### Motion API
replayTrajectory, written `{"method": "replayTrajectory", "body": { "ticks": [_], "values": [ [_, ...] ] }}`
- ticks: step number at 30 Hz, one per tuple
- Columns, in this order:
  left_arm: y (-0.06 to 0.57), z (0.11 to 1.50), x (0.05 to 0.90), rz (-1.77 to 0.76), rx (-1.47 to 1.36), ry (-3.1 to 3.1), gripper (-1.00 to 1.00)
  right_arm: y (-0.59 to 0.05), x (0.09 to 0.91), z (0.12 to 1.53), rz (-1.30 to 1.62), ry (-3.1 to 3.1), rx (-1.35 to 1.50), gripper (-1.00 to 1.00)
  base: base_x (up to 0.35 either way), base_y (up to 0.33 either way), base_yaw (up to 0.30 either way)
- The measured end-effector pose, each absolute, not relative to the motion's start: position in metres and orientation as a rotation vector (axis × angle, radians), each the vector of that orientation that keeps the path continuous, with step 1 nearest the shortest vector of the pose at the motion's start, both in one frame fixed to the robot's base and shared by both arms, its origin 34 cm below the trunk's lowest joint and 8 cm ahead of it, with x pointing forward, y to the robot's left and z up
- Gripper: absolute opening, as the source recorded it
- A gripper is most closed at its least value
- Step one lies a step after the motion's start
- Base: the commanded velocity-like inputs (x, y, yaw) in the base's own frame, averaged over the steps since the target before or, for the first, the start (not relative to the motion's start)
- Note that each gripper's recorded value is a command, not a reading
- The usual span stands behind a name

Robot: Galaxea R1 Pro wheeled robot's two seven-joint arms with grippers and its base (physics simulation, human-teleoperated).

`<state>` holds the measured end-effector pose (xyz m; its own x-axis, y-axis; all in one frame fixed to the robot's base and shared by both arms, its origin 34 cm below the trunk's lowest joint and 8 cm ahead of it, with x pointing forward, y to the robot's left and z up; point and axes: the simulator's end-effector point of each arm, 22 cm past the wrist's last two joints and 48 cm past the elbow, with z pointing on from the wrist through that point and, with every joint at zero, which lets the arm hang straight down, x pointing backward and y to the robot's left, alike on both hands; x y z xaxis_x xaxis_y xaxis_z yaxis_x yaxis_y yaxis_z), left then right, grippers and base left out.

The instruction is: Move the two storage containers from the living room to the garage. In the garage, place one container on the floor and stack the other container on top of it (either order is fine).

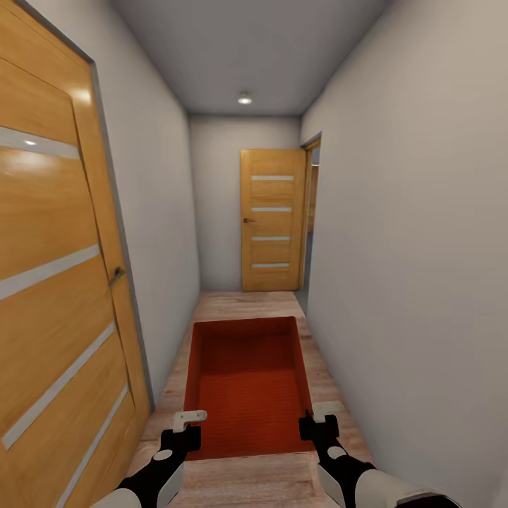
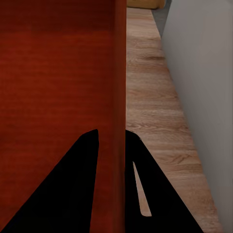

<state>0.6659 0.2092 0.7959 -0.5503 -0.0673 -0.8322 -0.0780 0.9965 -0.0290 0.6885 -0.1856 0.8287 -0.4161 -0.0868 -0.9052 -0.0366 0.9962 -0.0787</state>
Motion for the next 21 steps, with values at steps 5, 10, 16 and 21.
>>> {"method": "replayTrajectory", "body": {
  "ticks": [5, 10, 16, 21],
  "values": [
    [0.2092, 0.7959, 0.6659, 0.014, -0.101, 2.155, -1.00, -0.1856, 0.6885, 0.8287, -0.055, 2.000, -0.087, -1.00, 0.324, 0.000, 0.000],
    [0.2092, 0.7959, 0.6658, 0.014, -0.101, 2.156, -1.00, -0.1856, 0.6885, 0.8286, -0.055, 2.001, -0.087, -1.00, 0.324, 0.000, 0.000],
    [0.2092, 0.7958, 0.6658, 0.014, -0.101, 2.156, -1.00, -0.1856, 0.6885, 0.8286, -0.055, 2.001, -0.087, -1.00, 0.324, 0.000, 0.000],
    [0.2092, 0.7959, 0.6659, 0.014, -0.101, 2.155, -1.00, -0.1856, 0.6885, 0.8287, -0.055, 2.000, -0.087, -1.00, 0.324, 0.000, 0.000]
  ]
}}
